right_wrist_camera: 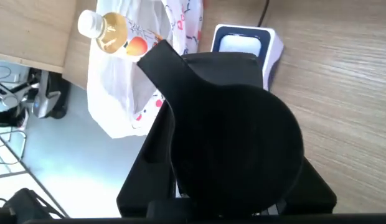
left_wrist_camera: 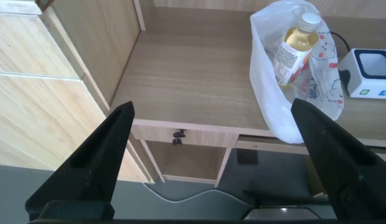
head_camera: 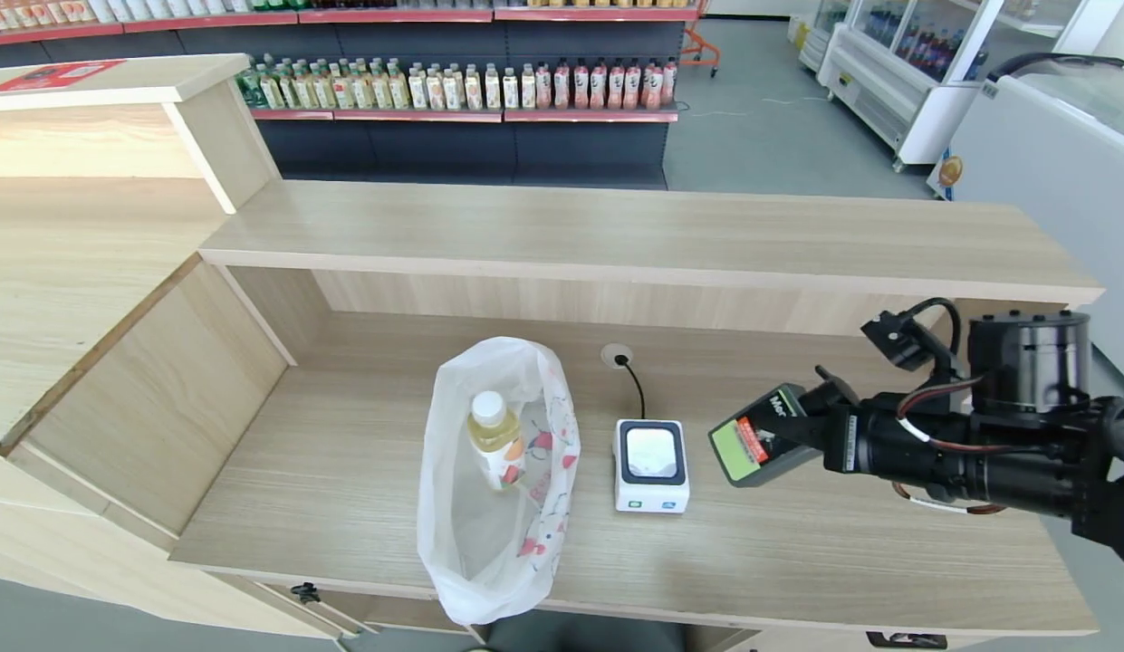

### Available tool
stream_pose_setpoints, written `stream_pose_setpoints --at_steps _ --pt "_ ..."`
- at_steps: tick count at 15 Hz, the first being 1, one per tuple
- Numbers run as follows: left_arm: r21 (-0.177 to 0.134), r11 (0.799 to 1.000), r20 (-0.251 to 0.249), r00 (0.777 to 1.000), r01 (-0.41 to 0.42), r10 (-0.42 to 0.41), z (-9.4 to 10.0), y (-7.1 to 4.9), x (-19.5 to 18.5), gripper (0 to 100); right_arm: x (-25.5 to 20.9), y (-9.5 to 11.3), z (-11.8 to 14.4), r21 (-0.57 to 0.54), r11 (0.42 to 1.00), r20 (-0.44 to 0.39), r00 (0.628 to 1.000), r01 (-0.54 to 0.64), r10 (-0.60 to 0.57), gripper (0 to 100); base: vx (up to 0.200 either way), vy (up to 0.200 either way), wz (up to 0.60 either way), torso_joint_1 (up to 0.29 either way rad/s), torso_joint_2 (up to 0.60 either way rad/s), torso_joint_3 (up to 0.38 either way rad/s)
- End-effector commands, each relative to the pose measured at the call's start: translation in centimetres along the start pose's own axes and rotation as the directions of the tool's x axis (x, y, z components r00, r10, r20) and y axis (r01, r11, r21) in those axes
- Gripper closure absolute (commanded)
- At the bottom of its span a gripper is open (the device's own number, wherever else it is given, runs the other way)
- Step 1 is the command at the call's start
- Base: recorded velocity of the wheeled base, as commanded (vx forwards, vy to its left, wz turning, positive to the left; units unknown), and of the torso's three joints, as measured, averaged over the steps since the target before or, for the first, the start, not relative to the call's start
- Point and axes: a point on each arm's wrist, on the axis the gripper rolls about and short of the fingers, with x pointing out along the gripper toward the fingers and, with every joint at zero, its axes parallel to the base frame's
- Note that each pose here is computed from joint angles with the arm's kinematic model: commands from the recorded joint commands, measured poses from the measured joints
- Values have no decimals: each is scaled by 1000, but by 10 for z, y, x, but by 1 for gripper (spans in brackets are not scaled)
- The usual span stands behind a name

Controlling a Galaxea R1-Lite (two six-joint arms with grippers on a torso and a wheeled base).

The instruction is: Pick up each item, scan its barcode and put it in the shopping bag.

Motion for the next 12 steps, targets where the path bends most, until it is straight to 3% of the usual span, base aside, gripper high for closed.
stream_pose_setpoints --at_steps 1,6,12 --pt "0 1000 0 1000 0 0 0 0 0 0 31 -12 -12 18 1000 -72 997 15 -14 100 0 0 0 0 0 0" --pt "0 1000 0 1000 0 0 0 0 0 0 55 -24 -23 -53 998 -115 993 20 -26 100 0 0 0 0 0 0" --pt "0 1000 0 1000 0 0 0 0 0 0 87 -36 -19 -90 993 -79 993 76 -83 100 0 0 0 0 0 0"
